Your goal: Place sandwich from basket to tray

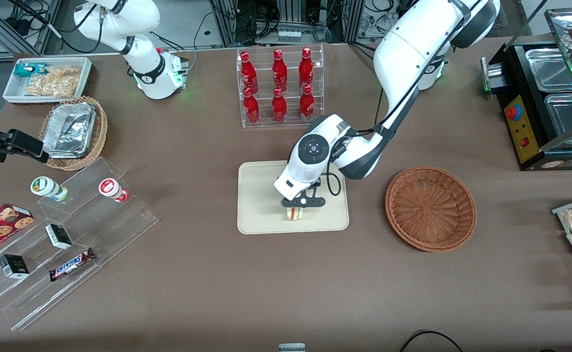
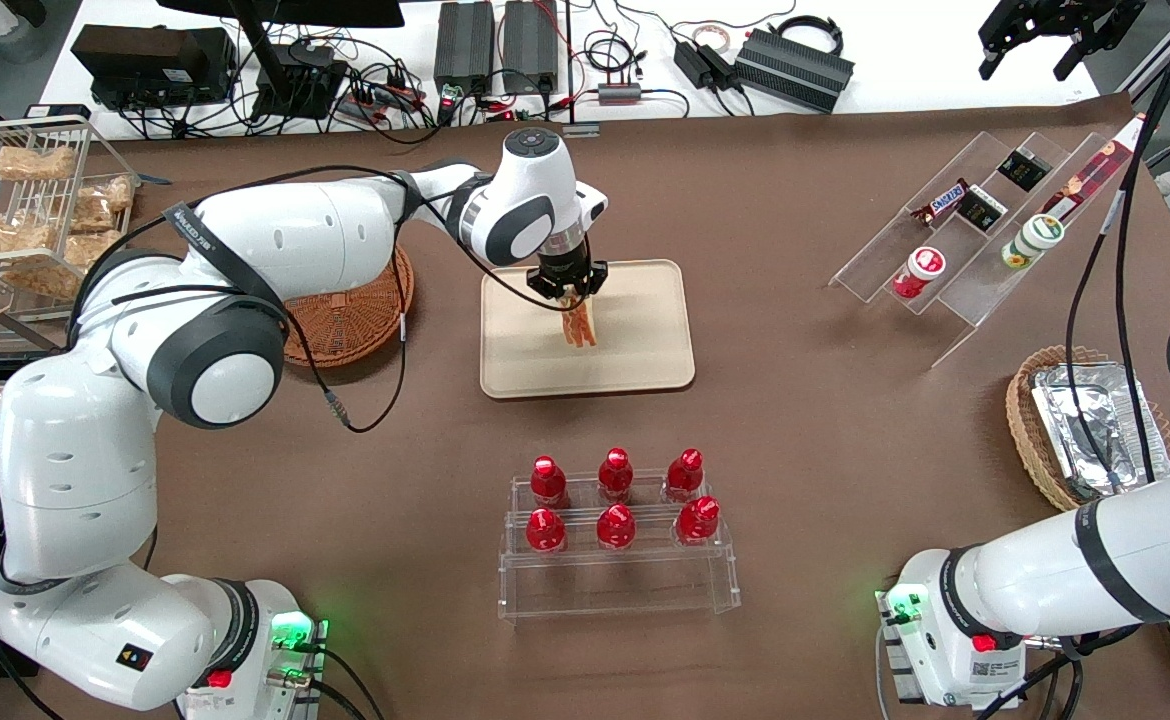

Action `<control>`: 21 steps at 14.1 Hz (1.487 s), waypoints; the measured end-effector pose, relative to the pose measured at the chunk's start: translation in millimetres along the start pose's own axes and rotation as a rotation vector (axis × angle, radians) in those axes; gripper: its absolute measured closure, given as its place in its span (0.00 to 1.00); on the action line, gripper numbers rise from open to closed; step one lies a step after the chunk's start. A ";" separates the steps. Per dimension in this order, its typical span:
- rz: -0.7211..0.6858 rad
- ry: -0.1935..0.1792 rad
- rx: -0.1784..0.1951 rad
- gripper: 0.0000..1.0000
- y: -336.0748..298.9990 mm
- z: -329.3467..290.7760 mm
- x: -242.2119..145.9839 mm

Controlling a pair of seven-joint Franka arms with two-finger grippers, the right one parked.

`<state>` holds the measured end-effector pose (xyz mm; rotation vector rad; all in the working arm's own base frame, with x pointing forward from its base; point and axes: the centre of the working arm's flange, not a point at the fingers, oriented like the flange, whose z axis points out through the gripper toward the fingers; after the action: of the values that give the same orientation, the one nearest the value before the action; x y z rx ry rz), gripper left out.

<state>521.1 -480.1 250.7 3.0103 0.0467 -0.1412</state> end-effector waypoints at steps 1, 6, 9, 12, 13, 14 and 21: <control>-0.001 0.000 0.000 0.67 0.0 0.1 0.7; -0.022 0.025 -0.001 0.23 -5.3 -8.6 12.3; -0.048 0.085 -0.008 0.00 -15.8 -41.4 31.7; -0.088 0.149 0.013 0.00 -39.4 -104.1 47.3; -0.104 0.158 0.030 0.00 -49.6 -127.3 49.4; -0.122 0.159 0.051 0.00 -61.9 -149.9 50.8; -0.067 0.078 0.131 0.00 -220.2 -303.9 61.5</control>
<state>602.0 -221.2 517.3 3.1450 0.1516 -0.0338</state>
